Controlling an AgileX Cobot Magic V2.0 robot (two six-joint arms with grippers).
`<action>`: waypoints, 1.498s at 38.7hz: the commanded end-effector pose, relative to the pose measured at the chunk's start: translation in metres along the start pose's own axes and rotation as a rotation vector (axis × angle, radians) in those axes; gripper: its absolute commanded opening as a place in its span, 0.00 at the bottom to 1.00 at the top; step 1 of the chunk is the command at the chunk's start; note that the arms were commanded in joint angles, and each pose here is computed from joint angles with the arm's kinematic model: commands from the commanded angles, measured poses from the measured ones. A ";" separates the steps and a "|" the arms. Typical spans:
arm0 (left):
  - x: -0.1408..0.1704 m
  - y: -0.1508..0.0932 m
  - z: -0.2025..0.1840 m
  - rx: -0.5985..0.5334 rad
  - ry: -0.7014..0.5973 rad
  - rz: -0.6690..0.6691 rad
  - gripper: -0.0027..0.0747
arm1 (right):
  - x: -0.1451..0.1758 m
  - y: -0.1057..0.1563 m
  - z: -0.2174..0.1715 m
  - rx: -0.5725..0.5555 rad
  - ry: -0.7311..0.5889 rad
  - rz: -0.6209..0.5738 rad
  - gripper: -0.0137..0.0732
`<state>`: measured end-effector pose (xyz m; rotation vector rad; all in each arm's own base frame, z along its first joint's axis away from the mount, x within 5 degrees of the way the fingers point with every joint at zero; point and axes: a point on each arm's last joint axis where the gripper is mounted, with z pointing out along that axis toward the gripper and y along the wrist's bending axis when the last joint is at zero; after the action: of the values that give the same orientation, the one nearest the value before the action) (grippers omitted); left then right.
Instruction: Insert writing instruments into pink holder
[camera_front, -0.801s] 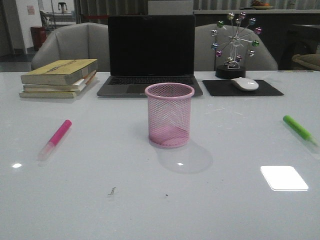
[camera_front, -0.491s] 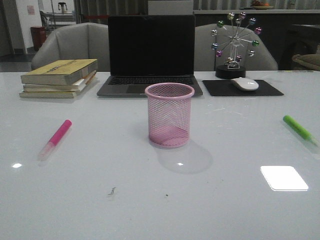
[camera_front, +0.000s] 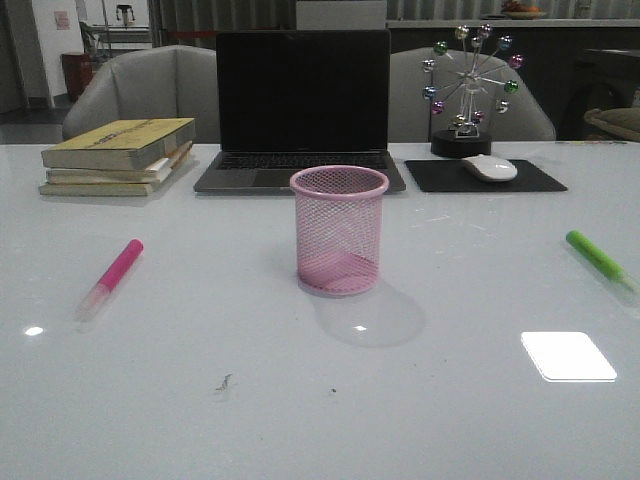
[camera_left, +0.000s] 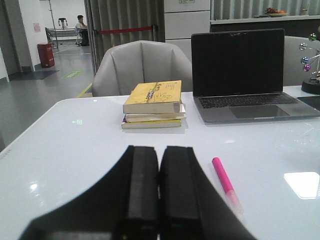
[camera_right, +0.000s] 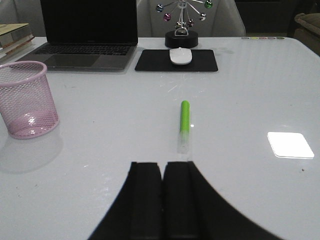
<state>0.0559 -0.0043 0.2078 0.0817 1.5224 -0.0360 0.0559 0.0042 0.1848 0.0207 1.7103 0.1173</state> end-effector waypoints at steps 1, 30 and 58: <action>-0.007 0.001 -0.002 -0.008 -0.100 -0.009 0.16 | -0.008 0.000 -0.002 -0.002 -0.103 -0.005 0.21; -0.111 0.002 -0.034 0.000 -0.615 -0.027 0.16 | -0.115 0.009 -0.049 -0.030 -0.671 -0.021 0.21; -0.165 0.006 0.082 -0.005 -0.001 -0.005 0.23 | -0.194 0.013 0.046 0.036 -0.032 -0.150 0.21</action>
<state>0.1123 -0.0074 0.3708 0.0929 1.5204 -0.0036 0.1142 0.0042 0.3611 -0.0582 1.7208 -0.0020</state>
